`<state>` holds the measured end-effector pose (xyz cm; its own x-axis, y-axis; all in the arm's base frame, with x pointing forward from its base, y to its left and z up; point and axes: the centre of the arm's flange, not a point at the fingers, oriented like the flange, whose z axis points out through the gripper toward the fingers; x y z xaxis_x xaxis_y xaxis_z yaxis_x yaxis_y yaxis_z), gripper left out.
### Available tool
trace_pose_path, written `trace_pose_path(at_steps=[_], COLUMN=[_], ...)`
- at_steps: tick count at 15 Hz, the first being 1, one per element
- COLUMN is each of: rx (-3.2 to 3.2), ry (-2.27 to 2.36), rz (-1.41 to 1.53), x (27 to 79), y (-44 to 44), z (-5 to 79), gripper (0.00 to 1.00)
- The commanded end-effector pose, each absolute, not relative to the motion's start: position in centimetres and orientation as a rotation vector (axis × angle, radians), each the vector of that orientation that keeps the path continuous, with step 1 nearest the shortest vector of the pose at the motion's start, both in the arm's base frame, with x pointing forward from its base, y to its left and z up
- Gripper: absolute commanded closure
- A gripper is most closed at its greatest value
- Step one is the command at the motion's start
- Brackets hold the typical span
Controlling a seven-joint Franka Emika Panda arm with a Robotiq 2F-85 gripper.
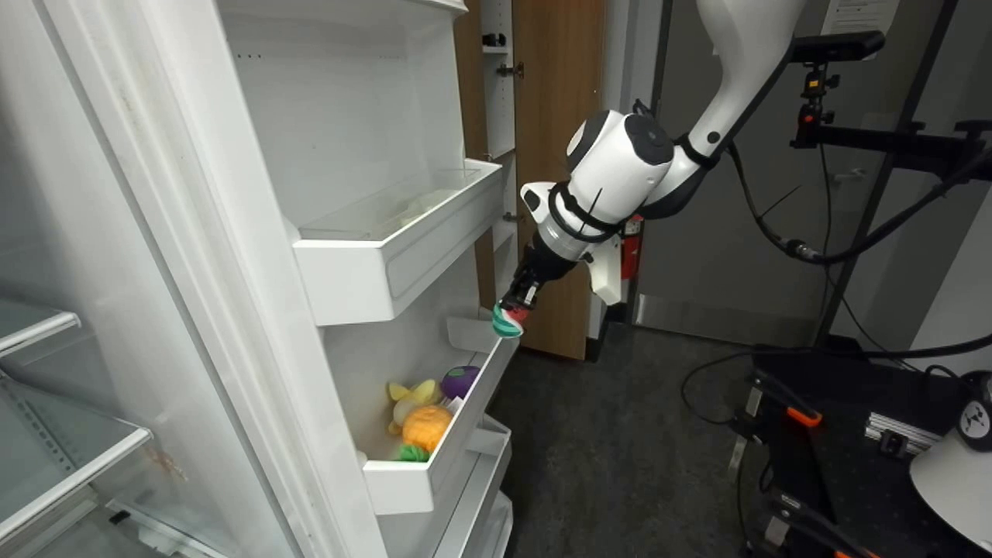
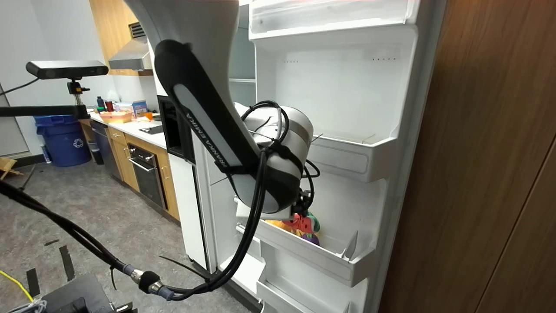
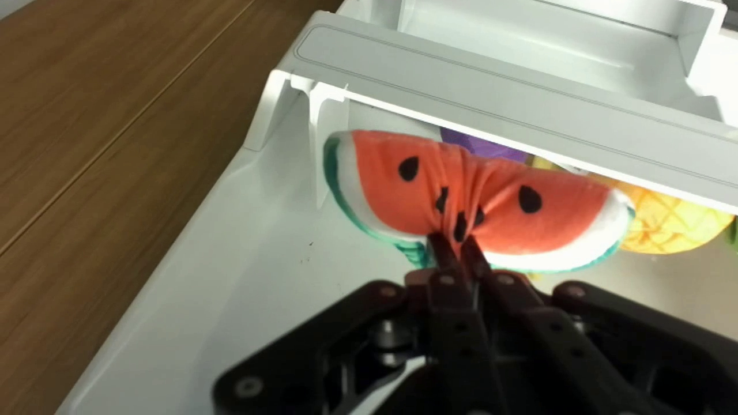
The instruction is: Move the watermelon plush toy from the top compartment to the bottom compartment.
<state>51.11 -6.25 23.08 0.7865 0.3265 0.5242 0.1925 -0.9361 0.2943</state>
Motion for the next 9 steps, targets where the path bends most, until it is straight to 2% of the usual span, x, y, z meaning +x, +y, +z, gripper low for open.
trace_pose_path(at_steps=[1, 9], rx=[2.728, 2.677], ry=[0.407, 0.429], rz=[0.910, 0.960], x=[50.0, 48.4], y=[-7.5, -9.1], z=[20.4, 17.0], gripper=[0.99, 0.99])
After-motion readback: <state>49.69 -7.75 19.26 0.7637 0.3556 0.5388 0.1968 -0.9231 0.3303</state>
